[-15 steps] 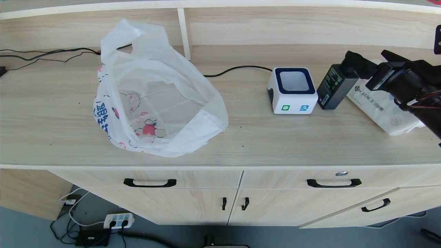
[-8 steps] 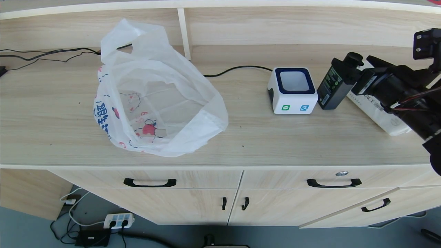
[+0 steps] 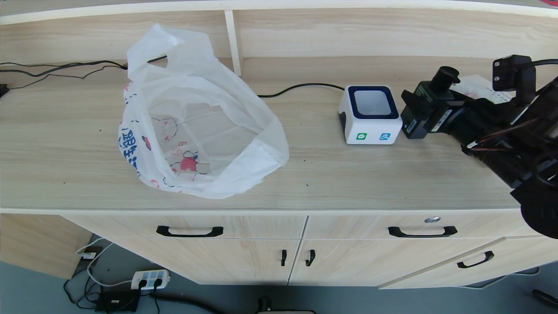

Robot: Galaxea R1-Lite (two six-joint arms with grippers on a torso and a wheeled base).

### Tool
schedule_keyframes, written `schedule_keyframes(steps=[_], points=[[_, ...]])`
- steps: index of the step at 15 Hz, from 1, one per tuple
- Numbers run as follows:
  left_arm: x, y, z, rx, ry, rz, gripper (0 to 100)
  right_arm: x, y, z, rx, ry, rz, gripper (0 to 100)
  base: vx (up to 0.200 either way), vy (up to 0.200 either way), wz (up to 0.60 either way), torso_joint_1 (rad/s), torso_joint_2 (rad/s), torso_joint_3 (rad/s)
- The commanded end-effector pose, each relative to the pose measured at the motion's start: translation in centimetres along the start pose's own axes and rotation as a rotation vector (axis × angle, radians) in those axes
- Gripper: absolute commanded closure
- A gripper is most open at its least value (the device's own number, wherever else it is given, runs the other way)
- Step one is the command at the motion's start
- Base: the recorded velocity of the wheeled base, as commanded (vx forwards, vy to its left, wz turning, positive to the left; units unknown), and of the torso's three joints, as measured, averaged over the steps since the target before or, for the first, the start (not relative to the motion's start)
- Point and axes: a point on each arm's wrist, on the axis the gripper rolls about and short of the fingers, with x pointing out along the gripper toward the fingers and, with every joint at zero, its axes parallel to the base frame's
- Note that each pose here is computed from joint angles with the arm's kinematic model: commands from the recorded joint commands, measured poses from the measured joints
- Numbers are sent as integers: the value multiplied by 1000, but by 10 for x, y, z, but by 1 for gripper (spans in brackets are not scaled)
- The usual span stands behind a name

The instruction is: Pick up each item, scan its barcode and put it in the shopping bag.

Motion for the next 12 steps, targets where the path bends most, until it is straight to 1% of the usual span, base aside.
schedule_keyframes(steps=[1,3,5,6,9,12], points=[[0,0,0,-1,1,1,0,5,1,-5,2,9,1,0,0,0,0,0,0,0],[0,0,0,-1,1,1,0,6,-5,-6,0,6,-26,0,0,0,0,0,0,0],[0,0,0,-1,1,1,0,5,-6,-8,19,16,-43,0,0,0,0,0,0,0],[0,0,0,-1,-2,1,0,11,-11,-13,31,19,-66,0,0,0,0,0,0,0],[0,0,0,2,1,1,0,21,-11,-17,33,12,-72,0,0,0,0,0,0,0],[0,0,0,-1,-1,1,0,23,-11,-25,41,34,-72,0,0,0,0,0,0,0]])
